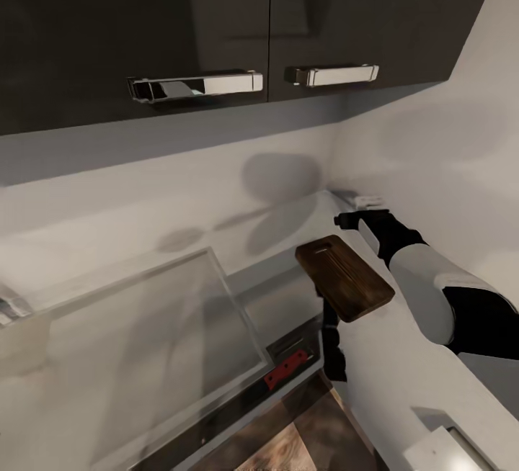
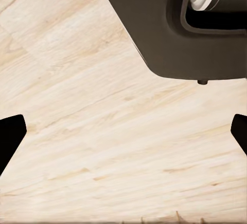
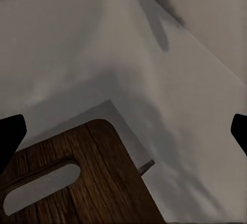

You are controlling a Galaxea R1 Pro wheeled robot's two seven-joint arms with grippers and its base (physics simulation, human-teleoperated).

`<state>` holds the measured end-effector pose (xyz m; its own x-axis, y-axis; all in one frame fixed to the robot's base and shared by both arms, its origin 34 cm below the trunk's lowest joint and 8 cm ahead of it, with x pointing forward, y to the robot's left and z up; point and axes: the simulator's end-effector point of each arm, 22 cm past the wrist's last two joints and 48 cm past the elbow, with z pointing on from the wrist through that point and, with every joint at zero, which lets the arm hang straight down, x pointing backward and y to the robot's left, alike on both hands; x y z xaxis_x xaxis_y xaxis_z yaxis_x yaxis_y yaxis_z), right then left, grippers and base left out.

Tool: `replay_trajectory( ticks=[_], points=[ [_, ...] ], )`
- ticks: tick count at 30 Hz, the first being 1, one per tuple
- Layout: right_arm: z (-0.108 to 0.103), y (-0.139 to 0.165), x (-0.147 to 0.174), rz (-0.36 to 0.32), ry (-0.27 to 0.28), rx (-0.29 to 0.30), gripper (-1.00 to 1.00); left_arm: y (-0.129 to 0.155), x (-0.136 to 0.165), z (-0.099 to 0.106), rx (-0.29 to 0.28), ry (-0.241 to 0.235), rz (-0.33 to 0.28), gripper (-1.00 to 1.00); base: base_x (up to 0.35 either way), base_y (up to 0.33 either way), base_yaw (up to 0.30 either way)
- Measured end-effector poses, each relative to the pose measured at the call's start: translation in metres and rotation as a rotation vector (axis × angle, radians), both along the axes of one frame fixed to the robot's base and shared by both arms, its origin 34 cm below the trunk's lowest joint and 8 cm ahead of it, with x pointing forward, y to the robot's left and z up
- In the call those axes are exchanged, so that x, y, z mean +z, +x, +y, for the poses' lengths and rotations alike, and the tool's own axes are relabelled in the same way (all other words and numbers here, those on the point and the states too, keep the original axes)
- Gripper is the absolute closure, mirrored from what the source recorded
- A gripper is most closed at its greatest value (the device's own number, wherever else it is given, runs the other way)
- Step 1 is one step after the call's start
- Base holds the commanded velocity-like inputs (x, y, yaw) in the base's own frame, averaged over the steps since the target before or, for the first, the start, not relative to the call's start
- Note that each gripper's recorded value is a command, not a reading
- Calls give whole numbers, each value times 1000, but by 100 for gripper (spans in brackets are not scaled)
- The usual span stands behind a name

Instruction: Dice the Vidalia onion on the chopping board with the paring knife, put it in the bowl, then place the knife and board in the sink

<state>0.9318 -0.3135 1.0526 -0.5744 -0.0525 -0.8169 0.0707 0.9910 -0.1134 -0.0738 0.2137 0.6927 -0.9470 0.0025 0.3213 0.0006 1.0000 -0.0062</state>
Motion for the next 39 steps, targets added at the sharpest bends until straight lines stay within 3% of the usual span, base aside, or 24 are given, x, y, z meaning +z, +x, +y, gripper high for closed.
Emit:
replay_trajectory(
  ticks=[8,12,14,15,18,20,22,32,39],
  points=[
    [-6,1,-9,12,-5,-3,-100,-7,3,0,-1,0,19,-100,0,0,0],
    [-13,2,-7,10,-16,26,-100,-8,4,0,0,0,24,-100,0,0,0],
    [-19,4,-2,7,-21,61,-100,-9,4,0,0,0,25,-100,0,0,0],
    [-19,4,11,18,-31,142,-100,-9,4,-1,0,-1,25,-100,0,0,0],
    [-8,3,36,45,-73,274,-100,-9,4,-1,0,-1,25,-100,0,0,0],
    [6,-3,41,69,-61,366,-100,-9,4,-1,0,-1,25,-100,0,0,0],
    [12,-8,41,83,-41,417,-100,-9,4,-1,0,-1,26,-100,0,0,0],
    [16,-15,45,81,-5,494,-100,-9,4,-1,0,0,27,-100,0,0,0],
    [6,-32,49,97,82,572,-100,-10,4,-1,0,-1,27,-100,0,0,0]
  ],
)
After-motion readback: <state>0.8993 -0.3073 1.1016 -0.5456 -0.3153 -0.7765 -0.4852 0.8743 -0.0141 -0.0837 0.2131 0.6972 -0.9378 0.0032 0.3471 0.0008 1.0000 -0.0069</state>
